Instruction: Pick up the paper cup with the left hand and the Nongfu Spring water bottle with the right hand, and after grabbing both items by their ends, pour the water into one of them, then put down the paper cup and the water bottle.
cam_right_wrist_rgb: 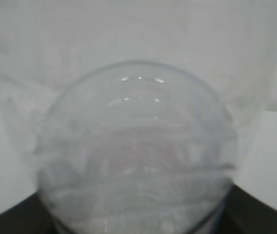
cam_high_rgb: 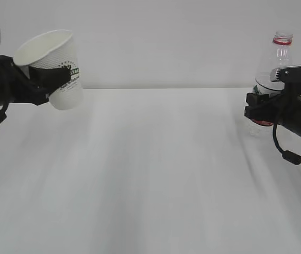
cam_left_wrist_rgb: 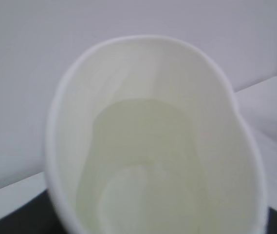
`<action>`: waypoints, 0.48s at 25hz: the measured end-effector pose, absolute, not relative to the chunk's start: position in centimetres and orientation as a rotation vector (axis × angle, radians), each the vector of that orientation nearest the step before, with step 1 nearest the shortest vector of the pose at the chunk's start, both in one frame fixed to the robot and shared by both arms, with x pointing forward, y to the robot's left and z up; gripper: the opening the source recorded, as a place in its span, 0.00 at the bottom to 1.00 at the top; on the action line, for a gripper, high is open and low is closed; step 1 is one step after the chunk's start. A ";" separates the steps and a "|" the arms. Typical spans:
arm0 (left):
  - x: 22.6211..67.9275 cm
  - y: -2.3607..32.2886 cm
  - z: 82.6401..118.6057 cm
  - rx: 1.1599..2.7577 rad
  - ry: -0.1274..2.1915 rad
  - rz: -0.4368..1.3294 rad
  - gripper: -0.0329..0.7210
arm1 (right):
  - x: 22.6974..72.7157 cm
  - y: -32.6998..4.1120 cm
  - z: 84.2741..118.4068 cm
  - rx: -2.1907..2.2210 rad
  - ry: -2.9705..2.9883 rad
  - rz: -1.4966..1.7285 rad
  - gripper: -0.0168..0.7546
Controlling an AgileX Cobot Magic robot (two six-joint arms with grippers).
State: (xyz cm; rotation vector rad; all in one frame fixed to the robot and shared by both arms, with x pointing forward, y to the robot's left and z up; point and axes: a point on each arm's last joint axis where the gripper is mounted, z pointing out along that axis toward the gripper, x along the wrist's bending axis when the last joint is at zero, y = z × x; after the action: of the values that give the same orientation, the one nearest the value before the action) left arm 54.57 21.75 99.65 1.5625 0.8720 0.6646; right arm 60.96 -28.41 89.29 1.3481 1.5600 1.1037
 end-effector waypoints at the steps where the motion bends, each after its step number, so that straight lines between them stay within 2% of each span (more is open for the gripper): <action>1: 54.7 21.9 99.7 1.551 0.885 0.675 0.61 | 61.0 -28.4 89.3 1.348 1.560 1.104 0.57; 12: 55.4 23.2 99.8 1.494 0.997 0.813 0.61 | 61.0 -28.4 89.3 1.348 1.560 1.104 0.57</action>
State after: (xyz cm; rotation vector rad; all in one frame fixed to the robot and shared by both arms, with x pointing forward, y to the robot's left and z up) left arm 55.37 23.22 99.78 1.4936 0.9969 0.8131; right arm 60.96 -28.41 89.29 1.3481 1.5600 1.1037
